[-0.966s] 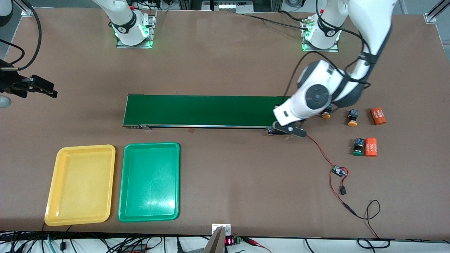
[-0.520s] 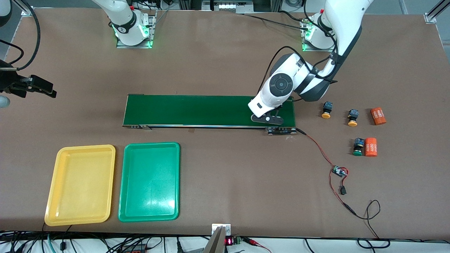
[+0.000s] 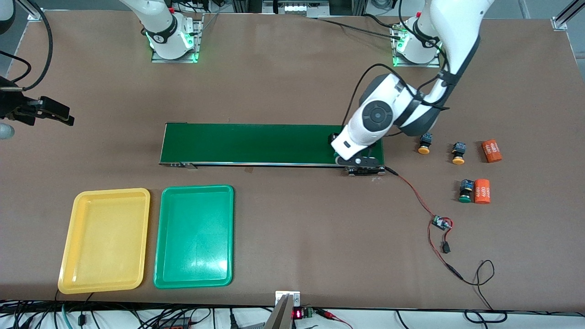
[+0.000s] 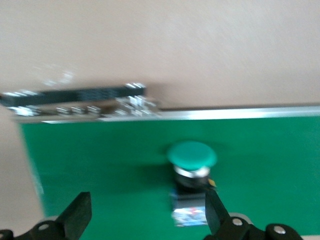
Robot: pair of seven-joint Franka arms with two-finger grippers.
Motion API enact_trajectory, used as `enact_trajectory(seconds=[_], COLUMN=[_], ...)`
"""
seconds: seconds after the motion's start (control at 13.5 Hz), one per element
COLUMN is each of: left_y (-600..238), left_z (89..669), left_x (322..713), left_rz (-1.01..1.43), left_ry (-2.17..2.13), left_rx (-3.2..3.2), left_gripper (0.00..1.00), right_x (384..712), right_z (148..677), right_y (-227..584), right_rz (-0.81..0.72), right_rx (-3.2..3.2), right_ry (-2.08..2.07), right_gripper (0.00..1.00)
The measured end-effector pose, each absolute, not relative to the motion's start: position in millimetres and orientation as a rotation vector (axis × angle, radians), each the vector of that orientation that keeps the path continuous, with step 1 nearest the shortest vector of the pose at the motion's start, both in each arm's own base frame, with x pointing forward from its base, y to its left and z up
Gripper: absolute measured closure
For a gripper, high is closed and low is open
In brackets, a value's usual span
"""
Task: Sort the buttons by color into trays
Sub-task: 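Return the left gripper and grasp an orange cylinder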
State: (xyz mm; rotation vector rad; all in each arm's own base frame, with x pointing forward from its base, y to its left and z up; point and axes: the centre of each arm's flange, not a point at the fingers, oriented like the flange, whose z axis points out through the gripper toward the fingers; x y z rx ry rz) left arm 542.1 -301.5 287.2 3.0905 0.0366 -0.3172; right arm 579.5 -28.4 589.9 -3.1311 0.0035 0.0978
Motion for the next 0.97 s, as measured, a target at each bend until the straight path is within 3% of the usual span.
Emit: enact_trajectory(seconds=[0.37, 0.97], left_y=[-141, 40], left_z=[334, 308], left_x=[622, 664], left_rz=[-0.247, -0.247], left_ry=[0.249, -0.137], left_rx=[3.171, 3.265], left_gripper=[0.0, 0.0], right_x=[577, 575], right_z=[591, 593], right_y=[-29, -29], right_rz=[0.111, 0.115], right_rx=[-3.129, -3.129], right_ry=[0.005, 0.005], right_gripper=[0.0, 0.0])
